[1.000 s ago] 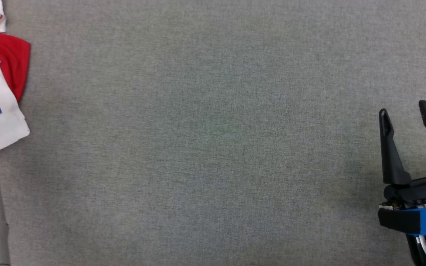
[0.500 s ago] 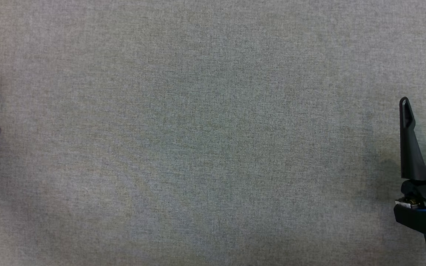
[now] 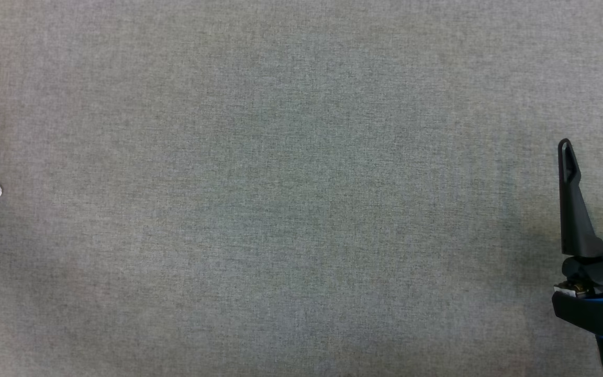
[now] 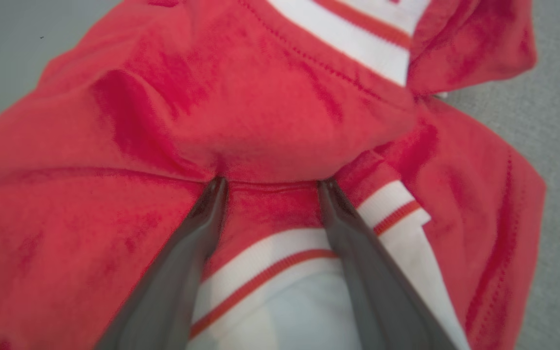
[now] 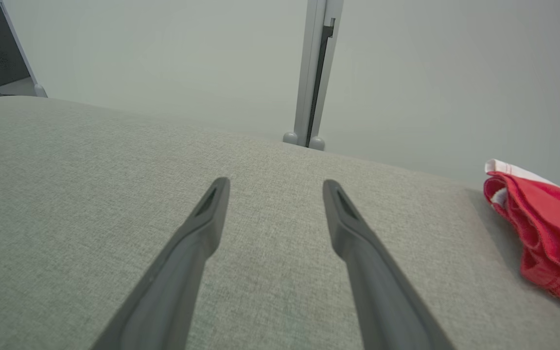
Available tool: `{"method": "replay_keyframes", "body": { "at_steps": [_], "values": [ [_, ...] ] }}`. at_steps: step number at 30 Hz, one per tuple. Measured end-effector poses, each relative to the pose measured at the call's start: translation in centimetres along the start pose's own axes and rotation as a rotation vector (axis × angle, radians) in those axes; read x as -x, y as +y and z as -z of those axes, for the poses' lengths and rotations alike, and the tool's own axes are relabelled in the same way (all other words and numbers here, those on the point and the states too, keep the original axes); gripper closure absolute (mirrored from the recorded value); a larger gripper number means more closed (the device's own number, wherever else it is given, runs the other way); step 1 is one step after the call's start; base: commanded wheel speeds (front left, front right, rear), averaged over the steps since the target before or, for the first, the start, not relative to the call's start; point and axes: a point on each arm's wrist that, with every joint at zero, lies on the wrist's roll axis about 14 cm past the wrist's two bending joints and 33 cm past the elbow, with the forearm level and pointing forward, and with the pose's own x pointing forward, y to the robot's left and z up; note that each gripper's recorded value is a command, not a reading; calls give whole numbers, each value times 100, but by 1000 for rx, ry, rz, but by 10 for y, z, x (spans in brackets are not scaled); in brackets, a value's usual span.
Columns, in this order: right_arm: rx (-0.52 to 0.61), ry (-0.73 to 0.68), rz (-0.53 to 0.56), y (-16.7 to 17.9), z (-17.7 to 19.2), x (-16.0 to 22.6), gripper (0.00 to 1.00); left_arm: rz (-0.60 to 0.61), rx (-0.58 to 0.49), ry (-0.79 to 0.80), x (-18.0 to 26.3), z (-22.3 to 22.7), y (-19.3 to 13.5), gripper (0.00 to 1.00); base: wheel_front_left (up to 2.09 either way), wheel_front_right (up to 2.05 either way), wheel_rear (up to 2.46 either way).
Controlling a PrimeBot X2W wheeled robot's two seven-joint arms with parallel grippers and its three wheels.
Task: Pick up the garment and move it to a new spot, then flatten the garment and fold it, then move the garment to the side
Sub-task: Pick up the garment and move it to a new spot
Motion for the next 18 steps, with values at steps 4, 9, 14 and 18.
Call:
{"method": "replay_keyframes", "body": {
  "at_steps": [4,9,14,18],
  "values": [
    [0,-7,7,-1,-3,2,0,22,11,43,1,6,-6,100,0,0,0],
    [-6,-17,12,-1,-8,5,0,38,5,61,6,5,-9,100,0,0,0],
    [-24,-44,11,4,-19,10,0,76,-38,-6,20,-15,-20,100,0,0,0],
    [-42,-69,13,8,-29,16,0,109,-78,-123,37,-50,-31,100,0,0,0]
  ]
}}
